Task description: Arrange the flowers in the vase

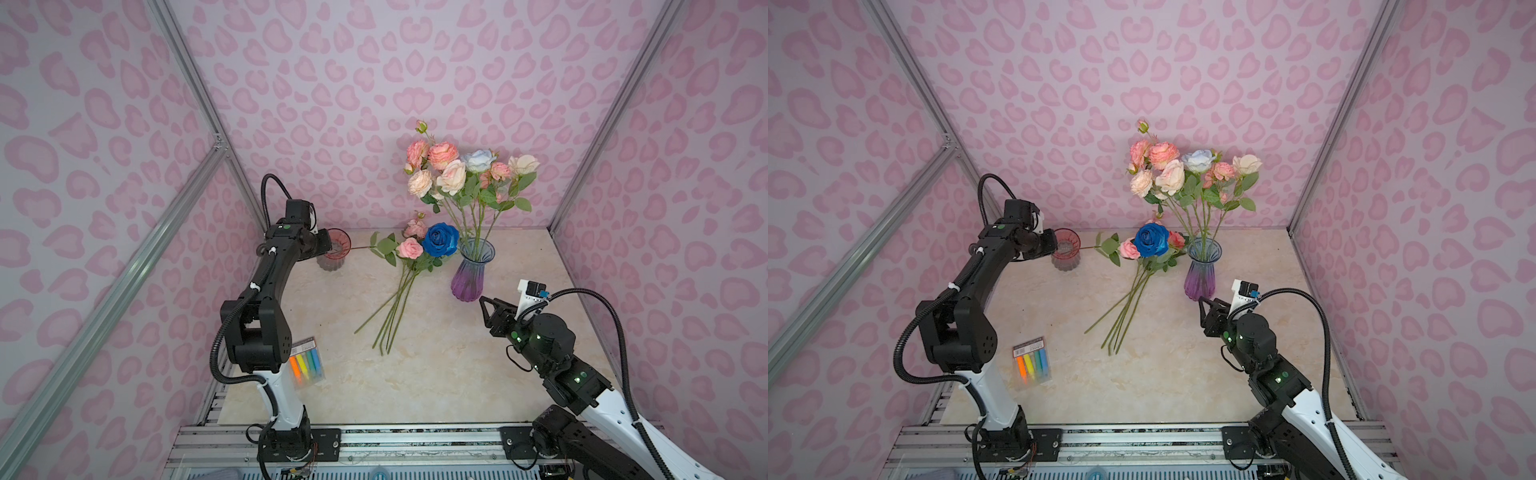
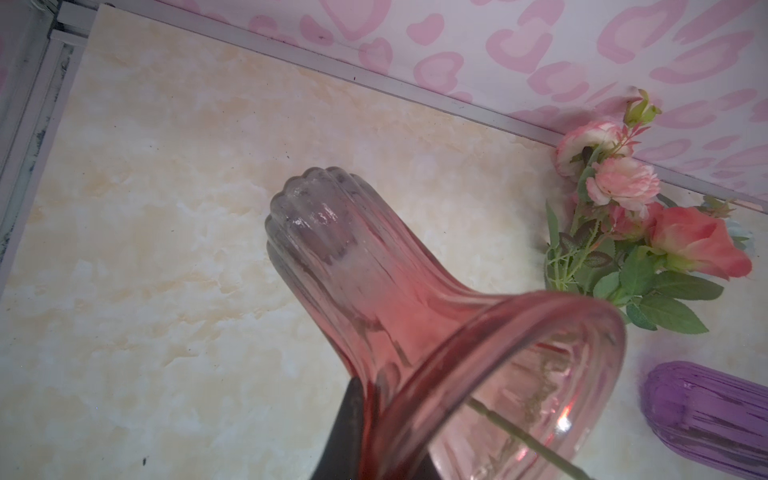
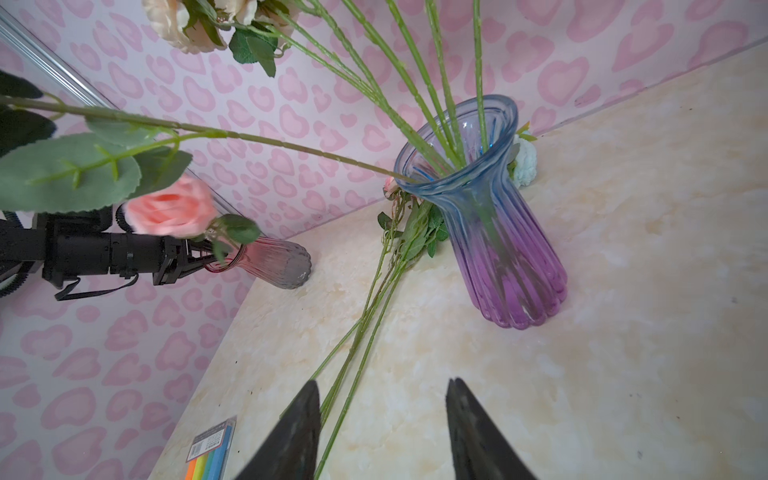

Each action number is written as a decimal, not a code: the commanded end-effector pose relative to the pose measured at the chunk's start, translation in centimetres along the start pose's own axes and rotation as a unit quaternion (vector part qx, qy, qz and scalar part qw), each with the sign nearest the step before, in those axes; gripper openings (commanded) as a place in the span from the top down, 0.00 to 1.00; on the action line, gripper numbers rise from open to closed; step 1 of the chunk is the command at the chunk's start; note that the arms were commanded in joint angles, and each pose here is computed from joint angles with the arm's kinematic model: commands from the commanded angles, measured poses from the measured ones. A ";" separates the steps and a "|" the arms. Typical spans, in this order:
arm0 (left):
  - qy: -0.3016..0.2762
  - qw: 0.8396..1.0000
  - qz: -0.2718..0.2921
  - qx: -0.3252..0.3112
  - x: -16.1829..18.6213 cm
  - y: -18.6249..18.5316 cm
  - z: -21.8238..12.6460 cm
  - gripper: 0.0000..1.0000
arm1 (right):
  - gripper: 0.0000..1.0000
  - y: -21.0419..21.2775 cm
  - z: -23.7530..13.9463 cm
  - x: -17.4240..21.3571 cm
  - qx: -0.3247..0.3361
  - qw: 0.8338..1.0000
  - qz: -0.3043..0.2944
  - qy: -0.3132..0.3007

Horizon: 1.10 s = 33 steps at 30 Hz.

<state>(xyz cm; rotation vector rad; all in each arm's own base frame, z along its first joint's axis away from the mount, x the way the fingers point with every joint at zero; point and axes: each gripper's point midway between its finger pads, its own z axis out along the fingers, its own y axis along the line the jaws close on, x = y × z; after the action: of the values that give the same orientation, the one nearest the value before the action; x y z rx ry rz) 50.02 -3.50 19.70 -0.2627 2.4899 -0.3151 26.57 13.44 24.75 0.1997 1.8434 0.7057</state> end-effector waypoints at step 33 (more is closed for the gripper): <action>0.187 0.972 -0.119 0.076 7.8 -8.3 -4.2 0.97 | 0.51 1.6 -5.0 -3.0 -0.014 1.000 0.017 -0.022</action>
<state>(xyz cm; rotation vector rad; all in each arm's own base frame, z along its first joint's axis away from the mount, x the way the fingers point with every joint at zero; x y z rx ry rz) 41.73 -12.26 20.90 -0.4819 2.7891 -0.6766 23.19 11.95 29.70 0.2101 1.7653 0.7636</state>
